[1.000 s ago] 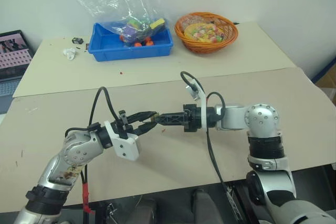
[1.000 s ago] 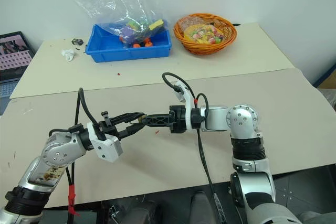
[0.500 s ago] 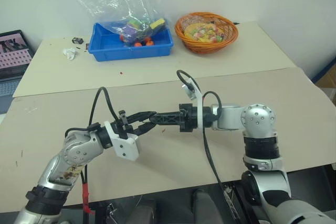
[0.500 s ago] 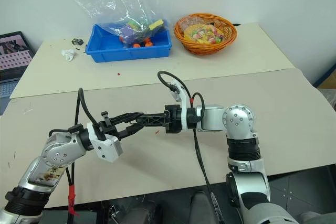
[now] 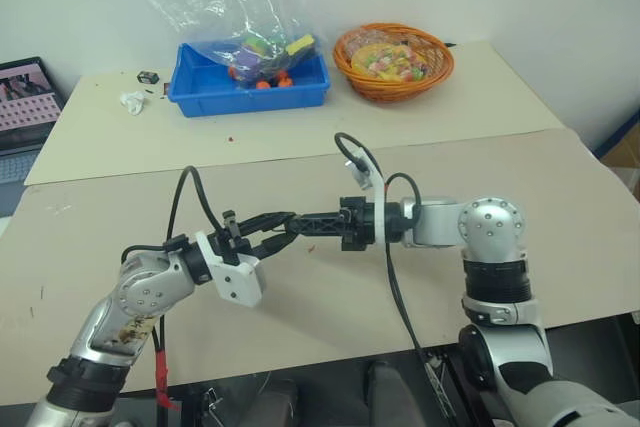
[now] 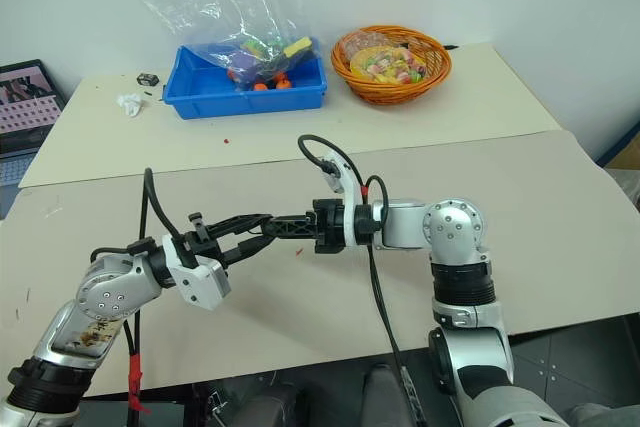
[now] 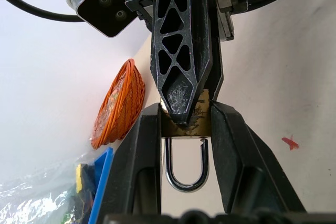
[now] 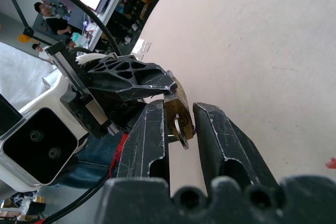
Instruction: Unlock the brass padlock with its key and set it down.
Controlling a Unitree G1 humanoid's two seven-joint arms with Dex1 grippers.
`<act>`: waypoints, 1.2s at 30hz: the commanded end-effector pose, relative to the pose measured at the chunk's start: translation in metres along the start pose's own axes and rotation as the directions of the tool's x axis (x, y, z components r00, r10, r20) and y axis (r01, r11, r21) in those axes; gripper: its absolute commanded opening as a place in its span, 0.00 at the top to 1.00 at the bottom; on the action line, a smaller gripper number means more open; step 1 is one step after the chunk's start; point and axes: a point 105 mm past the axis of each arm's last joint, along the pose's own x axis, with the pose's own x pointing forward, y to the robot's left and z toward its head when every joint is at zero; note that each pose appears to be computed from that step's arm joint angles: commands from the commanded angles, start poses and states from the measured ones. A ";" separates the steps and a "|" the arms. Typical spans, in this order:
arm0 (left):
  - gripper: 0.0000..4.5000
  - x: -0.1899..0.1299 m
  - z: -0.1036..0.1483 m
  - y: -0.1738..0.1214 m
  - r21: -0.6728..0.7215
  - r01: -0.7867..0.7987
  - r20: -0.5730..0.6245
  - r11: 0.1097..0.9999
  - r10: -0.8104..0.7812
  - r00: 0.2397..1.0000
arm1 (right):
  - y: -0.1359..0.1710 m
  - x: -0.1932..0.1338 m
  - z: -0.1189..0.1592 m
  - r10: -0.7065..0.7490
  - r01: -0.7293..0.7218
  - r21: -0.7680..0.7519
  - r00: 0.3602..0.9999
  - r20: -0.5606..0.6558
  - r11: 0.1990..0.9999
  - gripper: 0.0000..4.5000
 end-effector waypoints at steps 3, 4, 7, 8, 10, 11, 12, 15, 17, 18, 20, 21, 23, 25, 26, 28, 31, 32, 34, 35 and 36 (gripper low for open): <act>0.48 -0.003 0.007 0.012 0.016 -0.060 0.024 0.998 0.060 0.998 | 0.007 -0.003 0.015 0.022 -0.020 -0.040 0.999 0.040 0.999 0.97; 0.34 -0.004 0.007 0.012 0.019 -0.060 0.021 0.998 0.059 0.998 | 0.006 -0.004 0.015 0.017 -0.015 -0.039 0.999 0.040 0.999 0.98; 0.11 -0.005 0.006 0.011 0.028 -0.043 0.005 0.999 0.043 0.999 | -0.009 -0.010 0.018 -0.030 0.032 -0.029 0.999 0.045 0.999 0.98; 0.10 -0.005 0.007 0.013 0.030 -0.050 0.006 0.998 0.050 0.999 | -0.012 -0.013 0.020 -0.036 0.037 -0.035 0.998 0.047 0.999 0.98; 0.10 -0.006 0.009 0.016 0.028 -0.062 0.009 0.998 0.062 0.998 | -0.015 -0.016 0.023 -0.042 0.044 -0.052 0.998 0.049 0.998 0.98; 0.10 -0.006 0.009 0.017 0.026 -0.067 0.006 0.997 0.067 0.998 | -0.018 -0.018 0.025 -0.052 0.055 -0.062 0.997 0.052 0.997 0.98; 0.10 -0.006 0.009 0.017 0.023 -0.071 0.001 0.997 0.071 0.997 | -0.021 -0.019 0.026 -0.061 0.065 -0.070 0.997 0.053 0.995 0.98; 0.10 -0.009 0.008 0.019 -0.028 -0.092 -0.009 0.995 0.092 0.996 | -0.030 -0.024 0.030 -0.090 0.095 -0.090 0.994 0.059 0.991 0.98; 0.10 -0.011 0.010 0.017 -0.107 -0.092 -0.006 0.990 0.092 0.996 | -0.032 -0.027 0.032 -0.093 0.099 -0.098 0.994 0.058 0.990 0.98; 0.10 -0.012 0.012 0.013 -0.166 -0.072 0.008 0.984 0.074 0.997 | -0.032 -0.027 0.032 -0.090 0.095 -0.102 0.994 0.055 0.990 0.98; 0.10 -0.013 0.011 0.010 -0.269 -0.070 0.003 0.961 0.074 0.997 | -0.026 -0.027 0.031 -0.057 0.061 -0.124 0.998 0.036 0.990 0.98; 0.10 -0.014 0.011 0.008 -0.301 -0.059 -0.001 0.952 0.061 0.998 | -0.020 -0.027 0.030 -0.033 0.036 -0.136 0.999 0.025 0.990 0.98; 0.15 -0.015 0.012 0.004 -0.343 -0.035 0.008 0.939 0.040 0.999 | -0.012 -0.027 0.028 0.006 -0.006 -0.157 1.000 0.005 0.988 0.98; 0.25 -0.017 0.016 0.003 -0.379 -0.023 0.029 0.925 0.037 0.999 | -0.007 -0.027 0.025 0.028 -0.030 -0.175 0.999 -0.015 0.984 0.98; 0.33 -0.017 0.017 0.001 -0.415 -0.010 0.036 0.910 0.027 0.999 | -0.005 -0.027 0.022 0.035 -0.040 -0.192 0.999 -0.030 0.981 0.98; 0.50 -0.017 0.017 -0.003 -0.466 0.012 0.038 0.885 0.007 0.999 | -0.003 -0.028 0.017 0.045 -0.055 -0.208 0.998 -0.051 0.977 0.98; 0.72 -0.017 0.016 -0.007 -0.522 0.033 0.038 0.852 -0.016 0.999 | -0.001 -0.029 0.013 0.058 -0.072 -0.216 0.996 -0.072 0.974 0.98; 0.77 -0.017 0.017 -0.008 -0.532 0.039 0.045 0.846 -0.019 0.999 | -0.001 -0.029 0.010 0.061 -0.079 -0.223 0.995 -0.084 0.972 0.98; 0.96 -0.017 0.018 -0.010 -0.548 0.048 0.050 0.835 -0.024 0.998 | 0.000 -0.030 0.006 0.066 -0.087 -0.229 0.993 -0.100 0.970 0.98; 0.99 -0.016 0.018 -0.009 -0.540 0.047 0.051 0.840 -0.023 0.998 | 0.000 -0.031 0.005 0.068 -0.091 -0.229 0.992 -0.105 0.969 0.98; 0.99 -0.016 0.019 -0.009 -0.533 0.049 0.052 0.845 -0.025 0.998 | 0.000 -0.031 0.004 0.070 -0.093 -0.229 0.992 -0.109 0.969 0.98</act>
